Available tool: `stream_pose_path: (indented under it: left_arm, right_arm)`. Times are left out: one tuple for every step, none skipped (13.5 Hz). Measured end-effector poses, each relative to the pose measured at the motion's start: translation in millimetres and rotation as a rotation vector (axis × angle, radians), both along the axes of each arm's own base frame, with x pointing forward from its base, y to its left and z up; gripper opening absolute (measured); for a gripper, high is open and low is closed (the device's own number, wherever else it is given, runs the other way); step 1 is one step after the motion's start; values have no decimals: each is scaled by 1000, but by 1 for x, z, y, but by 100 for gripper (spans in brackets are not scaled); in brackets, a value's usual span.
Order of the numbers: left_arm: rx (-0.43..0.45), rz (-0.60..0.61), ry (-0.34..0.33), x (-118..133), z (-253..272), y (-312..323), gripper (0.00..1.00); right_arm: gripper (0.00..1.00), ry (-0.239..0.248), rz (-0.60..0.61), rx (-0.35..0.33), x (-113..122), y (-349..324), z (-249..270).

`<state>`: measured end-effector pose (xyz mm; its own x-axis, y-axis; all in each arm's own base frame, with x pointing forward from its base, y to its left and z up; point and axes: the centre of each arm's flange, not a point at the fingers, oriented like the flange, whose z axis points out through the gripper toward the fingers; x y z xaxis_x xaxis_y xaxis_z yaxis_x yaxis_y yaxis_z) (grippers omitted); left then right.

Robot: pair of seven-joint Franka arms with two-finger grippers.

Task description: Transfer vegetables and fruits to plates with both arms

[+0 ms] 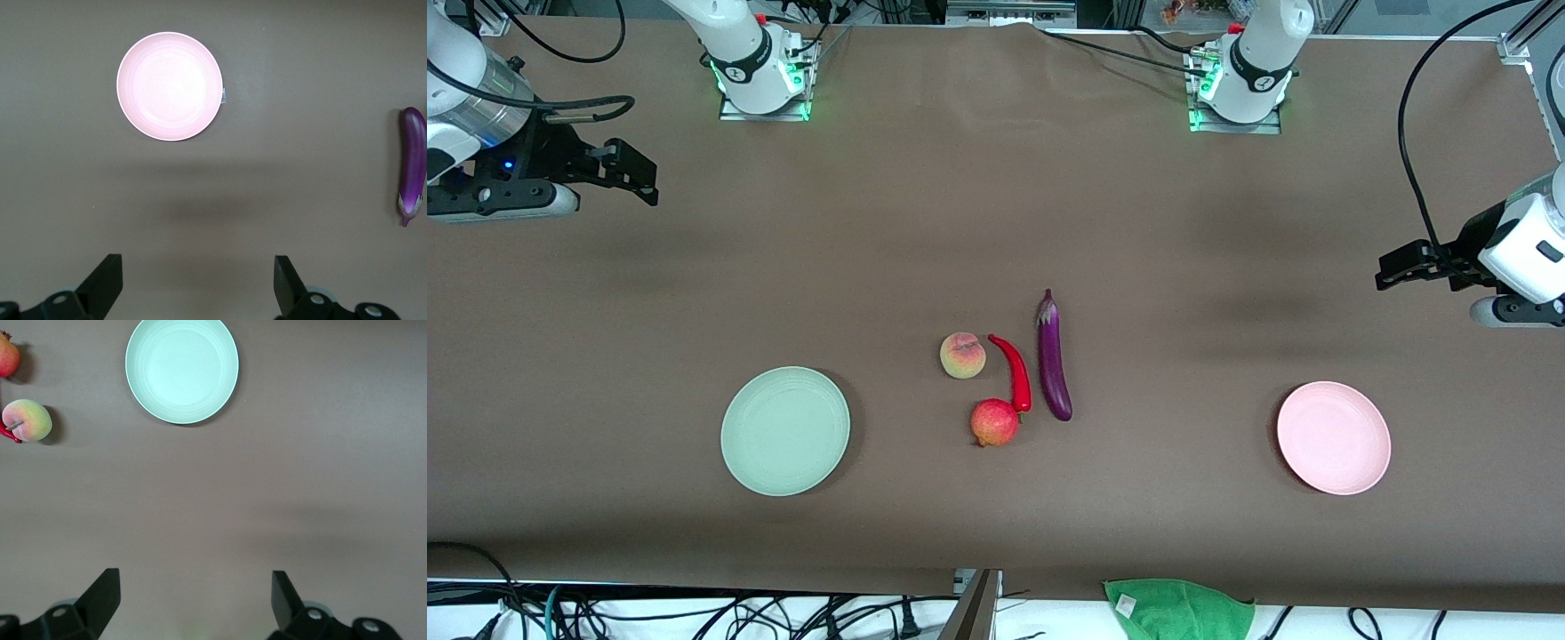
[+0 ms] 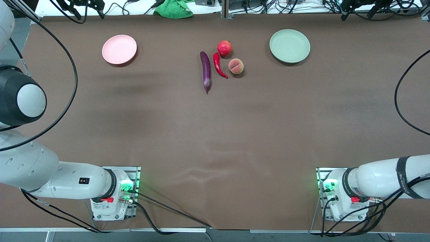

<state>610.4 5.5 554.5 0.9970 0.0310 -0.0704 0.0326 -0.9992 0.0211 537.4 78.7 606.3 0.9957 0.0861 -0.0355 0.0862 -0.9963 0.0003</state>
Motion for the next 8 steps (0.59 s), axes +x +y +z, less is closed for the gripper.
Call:
stream_pose_path:
  left_arm:
    - [0,0,0,0,0,0,100]
    - [0,0,0,0,0,0,100]
    - [0,0,0,0,0,0,100]
    - [0,0,0,0,0,0,100]
    - [0,0,0,0,0,0,100]
    - [0,0,0,0,0,0,100]
    - [0,0,0,0,0,0,100]
    - [0,0,0,0,0,0,100]
  right_arm:
    - [100,1,0,0,0,0,0]
    - [100,1,0,0,0,0,0]
    - [100,2,0,0,0,0,0]
    - [100,3,0,0,0,0,0]
    - [100,3,0,0,0,0,0]
    - [100,4,3,0,0,0,-1]
    - [100,5,8,0,0,0,-1]
    - [100,5,12,0,0,0,-1]
